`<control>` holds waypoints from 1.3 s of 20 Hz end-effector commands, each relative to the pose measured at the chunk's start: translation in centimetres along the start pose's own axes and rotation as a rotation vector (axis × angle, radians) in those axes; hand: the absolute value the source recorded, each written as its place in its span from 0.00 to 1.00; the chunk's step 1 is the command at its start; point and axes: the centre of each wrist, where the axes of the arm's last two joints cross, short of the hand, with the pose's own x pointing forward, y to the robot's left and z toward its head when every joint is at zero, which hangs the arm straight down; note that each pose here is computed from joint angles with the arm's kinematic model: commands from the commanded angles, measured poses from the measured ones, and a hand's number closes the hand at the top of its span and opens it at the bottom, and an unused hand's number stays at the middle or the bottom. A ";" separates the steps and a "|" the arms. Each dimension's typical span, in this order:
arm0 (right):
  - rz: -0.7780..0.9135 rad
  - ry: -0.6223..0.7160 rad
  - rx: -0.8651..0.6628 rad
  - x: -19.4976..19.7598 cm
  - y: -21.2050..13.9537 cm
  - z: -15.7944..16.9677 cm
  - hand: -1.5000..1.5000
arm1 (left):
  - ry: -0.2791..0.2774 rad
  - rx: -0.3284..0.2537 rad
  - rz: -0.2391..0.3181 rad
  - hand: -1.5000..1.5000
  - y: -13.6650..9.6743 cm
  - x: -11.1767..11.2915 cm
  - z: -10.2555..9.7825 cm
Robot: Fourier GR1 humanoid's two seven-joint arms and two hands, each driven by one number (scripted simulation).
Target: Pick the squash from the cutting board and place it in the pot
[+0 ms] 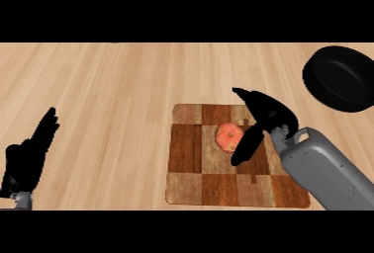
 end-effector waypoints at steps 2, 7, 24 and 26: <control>0.094 0.121 0.049 3.1 0.8 -1.7 0.00 | 0.004 0.012 0.002 0.50 0.3 0.8 -0.7; 0.131 0.149 0.081 1.8 2.0 -3.7 0.00 | 0.005 0.007 -0.015 0.50 1.6 -0.6 0.6; 0.174 0.232 0.091 1.3 4.0 -7.8 0.00 | -0.001 0.025 -0.011 0.50 -0.5 -0.4 -0.3; 0.162 0.229 0.100 3.0 5.1 -7.2 0.00 | 0.003 0.004 0.011 0.50 1.0 1.2 -0.5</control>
